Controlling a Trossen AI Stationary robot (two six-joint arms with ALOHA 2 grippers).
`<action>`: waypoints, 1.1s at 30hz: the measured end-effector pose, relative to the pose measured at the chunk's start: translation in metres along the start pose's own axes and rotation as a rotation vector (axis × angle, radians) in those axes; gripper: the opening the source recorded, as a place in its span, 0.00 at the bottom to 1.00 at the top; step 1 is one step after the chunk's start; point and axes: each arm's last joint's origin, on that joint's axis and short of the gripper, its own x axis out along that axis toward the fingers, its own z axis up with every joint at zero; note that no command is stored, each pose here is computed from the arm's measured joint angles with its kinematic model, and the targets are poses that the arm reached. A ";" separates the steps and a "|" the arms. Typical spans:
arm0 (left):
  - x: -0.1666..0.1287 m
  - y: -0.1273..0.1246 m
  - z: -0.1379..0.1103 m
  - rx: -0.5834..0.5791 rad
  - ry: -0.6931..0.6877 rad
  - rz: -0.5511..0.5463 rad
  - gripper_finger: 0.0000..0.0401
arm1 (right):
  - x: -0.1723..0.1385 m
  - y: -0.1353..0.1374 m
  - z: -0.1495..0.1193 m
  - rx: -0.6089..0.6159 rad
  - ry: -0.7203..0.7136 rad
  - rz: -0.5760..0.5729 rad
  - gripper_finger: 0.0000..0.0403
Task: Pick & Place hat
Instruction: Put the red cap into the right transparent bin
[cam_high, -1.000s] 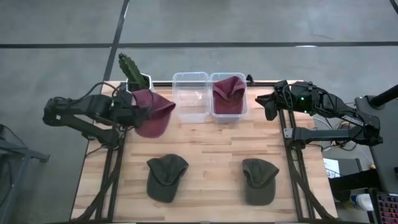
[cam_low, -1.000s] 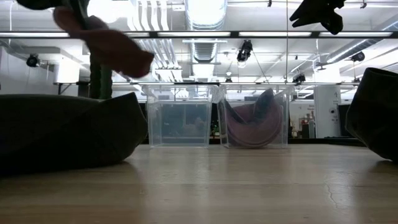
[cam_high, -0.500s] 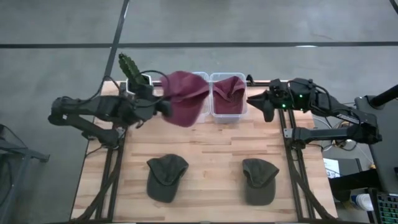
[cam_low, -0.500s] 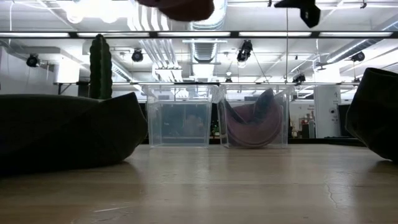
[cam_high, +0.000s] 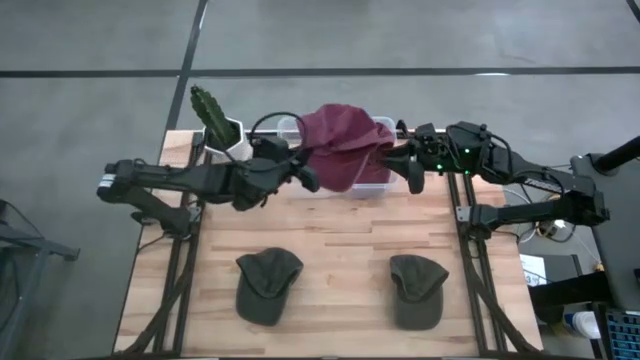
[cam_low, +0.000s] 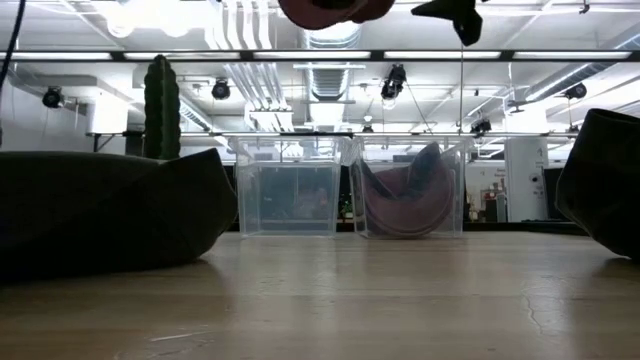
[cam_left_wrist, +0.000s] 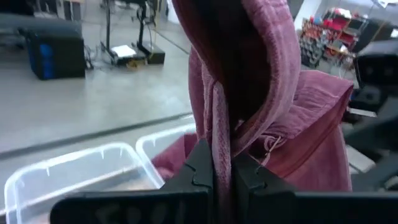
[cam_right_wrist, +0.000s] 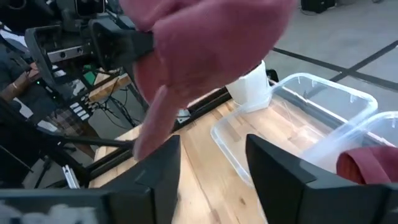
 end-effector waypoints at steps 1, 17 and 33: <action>0.003 -0.001 0.000 0.007 -0.011 0.004 0.03 | 0.002 0.000 0.000 0.000 -0.006 0.002 0.46; 0.019 0.008 0.013 0.035 -0.113 0.105 0.03 | 0.006 0.004 0.009 0.010 -0.088 0.039 0.51; 0.019 0.006 0.017 0.044 -0.136 0.081 0.03 | 0.007 0.005 0.013 0.034 -0.115 0.057 0.51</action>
